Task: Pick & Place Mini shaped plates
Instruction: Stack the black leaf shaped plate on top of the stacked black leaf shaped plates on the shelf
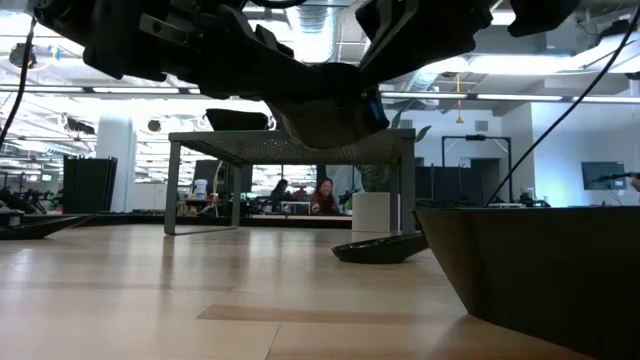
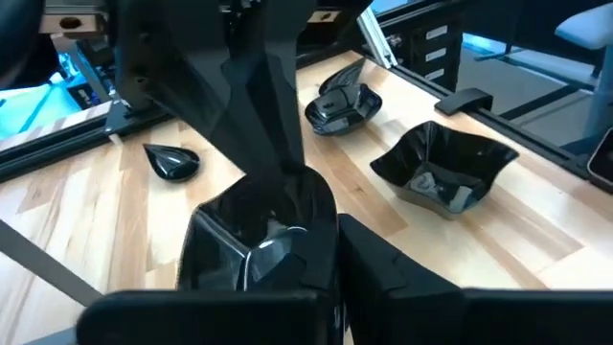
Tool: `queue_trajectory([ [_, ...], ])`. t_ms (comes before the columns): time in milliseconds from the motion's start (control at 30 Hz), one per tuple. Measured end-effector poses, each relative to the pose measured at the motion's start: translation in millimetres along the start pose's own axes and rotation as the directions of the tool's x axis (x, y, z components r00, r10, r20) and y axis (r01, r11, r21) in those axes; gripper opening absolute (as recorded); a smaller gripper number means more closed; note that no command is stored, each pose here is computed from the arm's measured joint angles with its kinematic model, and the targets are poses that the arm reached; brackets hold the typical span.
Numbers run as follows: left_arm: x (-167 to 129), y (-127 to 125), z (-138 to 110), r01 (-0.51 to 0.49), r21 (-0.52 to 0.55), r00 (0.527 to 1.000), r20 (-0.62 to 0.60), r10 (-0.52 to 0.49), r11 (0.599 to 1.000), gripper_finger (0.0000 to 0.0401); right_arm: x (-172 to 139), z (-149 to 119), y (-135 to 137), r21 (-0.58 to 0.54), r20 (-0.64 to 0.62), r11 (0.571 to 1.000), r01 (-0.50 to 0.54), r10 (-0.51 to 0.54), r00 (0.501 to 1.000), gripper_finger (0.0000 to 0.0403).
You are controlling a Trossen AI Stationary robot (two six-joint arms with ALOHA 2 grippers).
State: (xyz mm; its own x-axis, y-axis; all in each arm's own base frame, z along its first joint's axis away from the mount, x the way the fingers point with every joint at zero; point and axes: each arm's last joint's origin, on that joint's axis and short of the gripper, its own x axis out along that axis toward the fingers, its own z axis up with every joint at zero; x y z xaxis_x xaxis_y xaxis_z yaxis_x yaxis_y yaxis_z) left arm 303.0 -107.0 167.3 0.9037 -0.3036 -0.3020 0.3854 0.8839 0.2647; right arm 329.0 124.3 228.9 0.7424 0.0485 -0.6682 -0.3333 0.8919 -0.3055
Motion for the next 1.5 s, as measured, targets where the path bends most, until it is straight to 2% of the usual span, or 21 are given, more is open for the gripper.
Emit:
queue_trajectory([
  [300,-0.2,-10.7,-0.4,0.039,-0.112,0.999,-0.032,-0.043,0.993,0.001,0.4,0.6,-2.2,0.014,0.007,1.0,0.006,-0.006,1.0,0.0108],
  [567,-0.7,-18.3,-0.5,0.067,-0.119,0.996,-0.043,-0.072,0.991,0.0009,-0.6,1.3,1.3,0.016,0.006,1.0,0.007,-0.007,1.0,0.0144],
  [700,-4.7,-27.7,3.8,0.046,-0.127,0.997,-0.062,-0.054,0.991,0.0009,-0.6,-1.1,2.0,0.115,-0.018,0.993,0.001,0.001,1.0,0.0157],
  [833,-20.2,-39.4,8.9,0.034,-0.193,0.984,-0.167,-0.067,0.981,0.0008,-1.8,-8.7,6.4,0.288,-0.098,0.958,0.006,0.024,0.995,0.0159],
  [900,-32.8,-44.1,16.9,-0.016,-0.171,0.98,-0.2,-0.018,0.985,0.001,-3.3,-14.7,10.0,0.332,-0.162,0.943,0.014,0.042,0.986,0.0158],
  [967,-47.0,-44.2,29.0,-0.096,-0.089,0.978,-0.194,0.077,0.991,0.001,-5.2,-19.1,14.7,0.347,-0.212,0.938,0.02,0.057,0.976,0.0156],
  [1033,-60.7,-38.7,43.6,-0.19,0.034,0.97,-0.147,0.193,0.981,0.0009,-6.5,-21.2,17.7,0.351,-0.237,0.936,0.023,0.065,0.969,0.0153],
  [1133,-80.2,-19.8,63.2,-0.293,0.177,0.948,-0.071,0.31,0.94,0.0008,-7.3,-20.3,21.1,0.34,-0.231,0.94,0.014,0.069,0.971,0.015],
  [1267,-99.4,22.1,71.7,-0.439,0.202,0.89,-0.035,0.454,0.876,0.0009,-7.3,-19.0,21.9,0.339,-0.219,0.941,0.009,0.07,0.973,0.0146],
  [1333,-103.6,43.8,68.6,-0.467,0.193,0.876,-0.035,0.482,0.863,0.0008,-7.0,-19.0,20.8,0.341,-0.218,0.94,0.01,0.068,0.974,0.0145],
  [1500,-101.2,92.5,47.8,-0.431,0.226,0.891,-0.048,0.452,0.874,0.0009,-5.6,-19.9,15.7,0.349,-0.221,0.937,0.022,0.06,0.973,0.0143],
])
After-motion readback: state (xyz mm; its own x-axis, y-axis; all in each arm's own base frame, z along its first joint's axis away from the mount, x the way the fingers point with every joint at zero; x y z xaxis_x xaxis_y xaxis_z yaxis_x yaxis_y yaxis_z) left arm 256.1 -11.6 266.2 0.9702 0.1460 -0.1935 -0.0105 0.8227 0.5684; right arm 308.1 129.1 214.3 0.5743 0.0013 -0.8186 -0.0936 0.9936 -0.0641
